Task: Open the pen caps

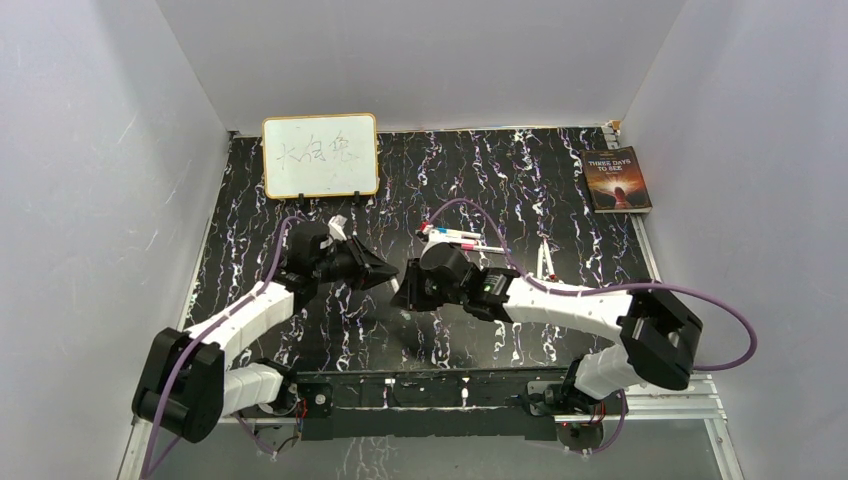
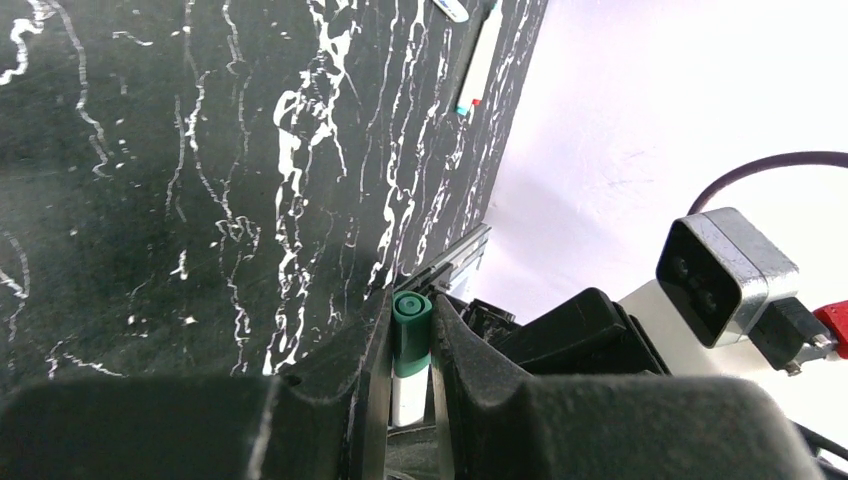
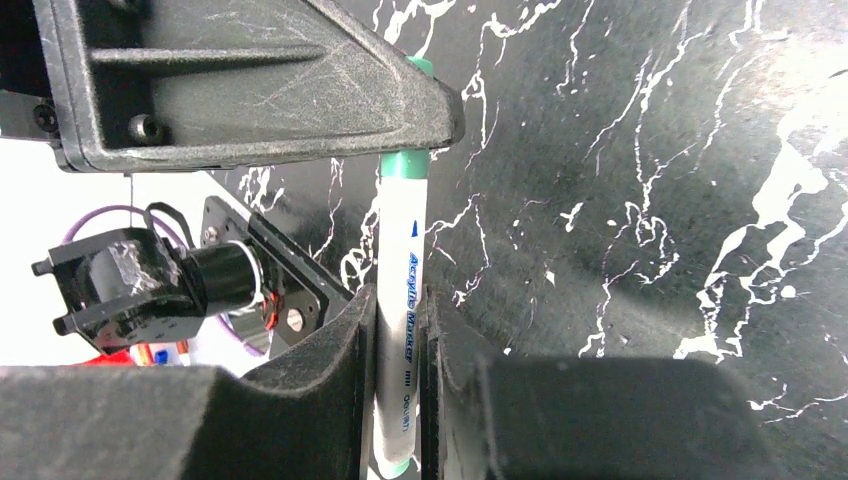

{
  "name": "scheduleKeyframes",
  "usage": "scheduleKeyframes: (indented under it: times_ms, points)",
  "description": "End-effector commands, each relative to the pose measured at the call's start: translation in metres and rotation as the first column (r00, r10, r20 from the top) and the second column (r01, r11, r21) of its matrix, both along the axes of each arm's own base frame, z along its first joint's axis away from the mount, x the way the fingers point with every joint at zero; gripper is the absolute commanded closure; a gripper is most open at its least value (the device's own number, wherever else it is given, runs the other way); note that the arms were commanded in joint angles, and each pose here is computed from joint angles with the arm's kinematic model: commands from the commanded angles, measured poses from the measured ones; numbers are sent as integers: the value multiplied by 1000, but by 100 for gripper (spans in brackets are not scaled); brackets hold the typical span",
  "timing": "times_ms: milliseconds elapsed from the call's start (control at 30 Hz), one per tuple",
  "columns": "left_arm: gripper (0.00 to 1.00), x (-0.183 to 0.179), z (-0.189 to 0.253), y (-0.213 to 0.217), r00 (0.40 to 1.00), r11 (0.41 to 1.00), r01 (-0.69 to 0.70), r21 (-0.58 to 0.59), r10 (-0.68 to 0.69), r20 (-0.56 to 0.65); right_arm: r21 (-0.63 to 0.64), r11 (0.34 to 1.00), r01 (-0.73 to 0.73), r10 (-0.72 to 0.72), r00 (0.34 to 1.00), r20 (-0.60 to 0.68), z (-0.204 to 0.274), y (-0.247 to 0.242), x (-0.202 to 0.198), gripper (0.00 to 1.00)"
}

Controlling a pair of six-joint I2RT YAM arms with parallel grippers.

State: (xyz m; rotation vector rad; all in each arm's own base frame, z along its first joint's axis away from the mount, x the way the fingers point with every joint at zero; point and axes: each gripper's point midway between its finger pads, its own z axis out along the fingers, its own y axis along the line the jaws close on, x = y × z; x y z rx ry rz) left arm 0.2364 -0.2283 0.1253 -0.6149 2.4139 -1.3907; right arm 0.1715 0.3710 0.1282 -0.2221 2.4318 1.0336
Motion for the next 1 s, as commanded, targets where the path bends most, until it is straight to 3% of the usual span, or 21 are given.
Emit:
scheduleKeyframes:
  times_ms: [0, 733, 967]
  points:
    - [100, 82, 31, 24, 944, 961, -273, 34, 261, 202, 66, 988, -140, 144, 988, -64, 20, -2, -51, 100]
    - [100, 136, 40, 50, 879, 899, -436, 31, 418, 229, 78, 992, -98, 105, 990, -95, 14, -36, -77, 100]
    - [100, 132, 46, 50, 889, 912, -407, 54, 382, 250, 7, 998, -65, 65, 995, -69, 11, -47, -70, 100]
